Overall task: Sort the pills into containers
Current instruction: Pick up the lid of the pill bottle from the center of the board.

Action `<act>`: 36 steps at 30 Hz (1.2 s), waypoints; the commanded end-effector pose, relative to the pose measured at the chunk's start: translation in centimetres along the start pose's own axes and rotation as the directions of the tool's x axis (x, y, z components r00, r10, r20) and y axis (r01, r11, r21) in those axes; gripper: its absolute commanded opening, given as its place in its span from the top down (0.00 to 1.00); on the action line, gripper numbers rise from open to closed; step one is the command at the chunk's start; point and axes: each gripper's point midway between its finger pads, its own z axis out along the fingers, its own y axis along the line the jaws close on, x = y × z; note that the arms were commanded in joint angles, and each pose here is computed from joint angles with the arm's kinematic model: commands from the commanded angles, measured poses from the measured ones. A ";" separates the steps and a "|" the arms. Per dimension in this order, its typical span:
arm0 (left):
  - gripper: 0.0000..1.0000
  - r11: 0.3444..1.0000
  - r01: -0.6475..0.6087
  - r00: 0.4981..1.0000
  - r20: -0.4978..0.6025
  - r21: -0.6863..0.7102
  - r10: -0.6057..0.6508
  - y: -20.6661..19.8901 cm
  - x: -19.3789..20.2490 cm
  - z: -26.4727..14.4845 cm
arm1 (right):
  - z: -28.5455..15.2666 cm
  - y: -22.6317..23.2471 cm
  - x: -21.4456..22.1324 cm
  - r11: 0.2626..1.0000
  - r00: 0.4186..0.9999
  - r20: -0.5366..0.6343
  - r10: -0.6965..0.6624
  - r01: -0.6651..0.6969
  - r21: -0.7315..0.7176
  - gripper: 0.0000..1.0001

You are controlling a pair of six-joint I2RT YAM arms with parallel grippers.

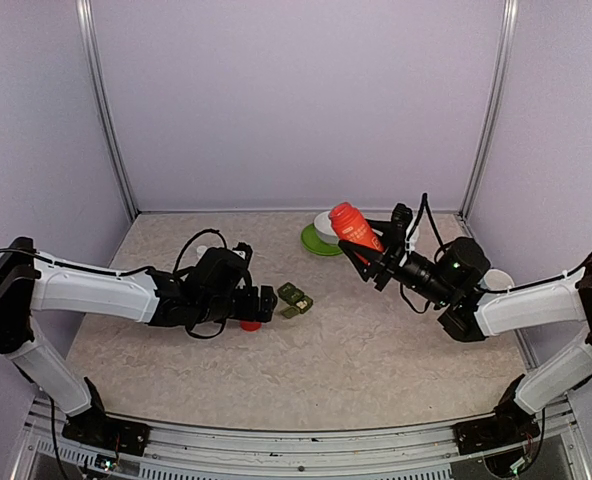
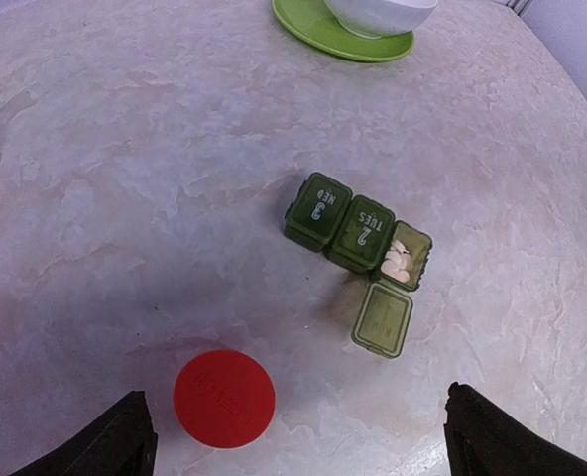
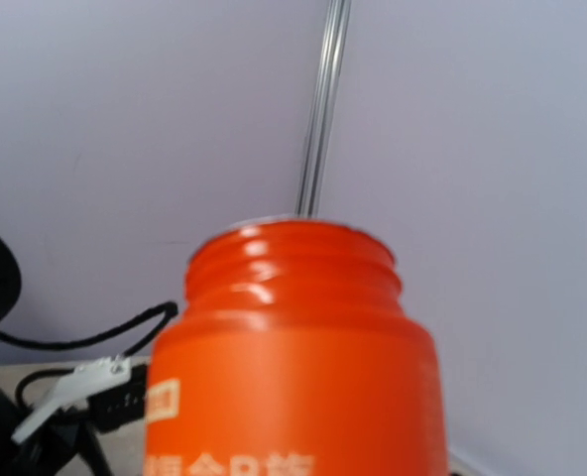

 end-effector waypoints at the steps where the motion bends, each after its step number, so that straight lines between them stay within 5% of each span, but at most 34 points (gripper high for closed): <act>1: 0.01 1.000 -0.008 1.000 -0.014 -0.012 0.008 0.3 1.0 0.3 | -1.1 -0.2 -0.8 1.000 1.000 0.018 0.018 -0.019 0.020 0.80; 28: 0.01 0.999 -0.001 0.999 -0.038 0.043 0.003 2.6 3.2 0.3 | -1.9 0.5 0.8 0.996 0.993 -0.077 0.090 -0.090 -0.003 0.79; 36: 0.01 0.999 -0.027 0.997 -0.079 -0.048 0.023 3.5 4.1 2.2 | -2.2 0.5 1.5 0.995 0.990 -0.095 0.104 -0.104 0.005 0.78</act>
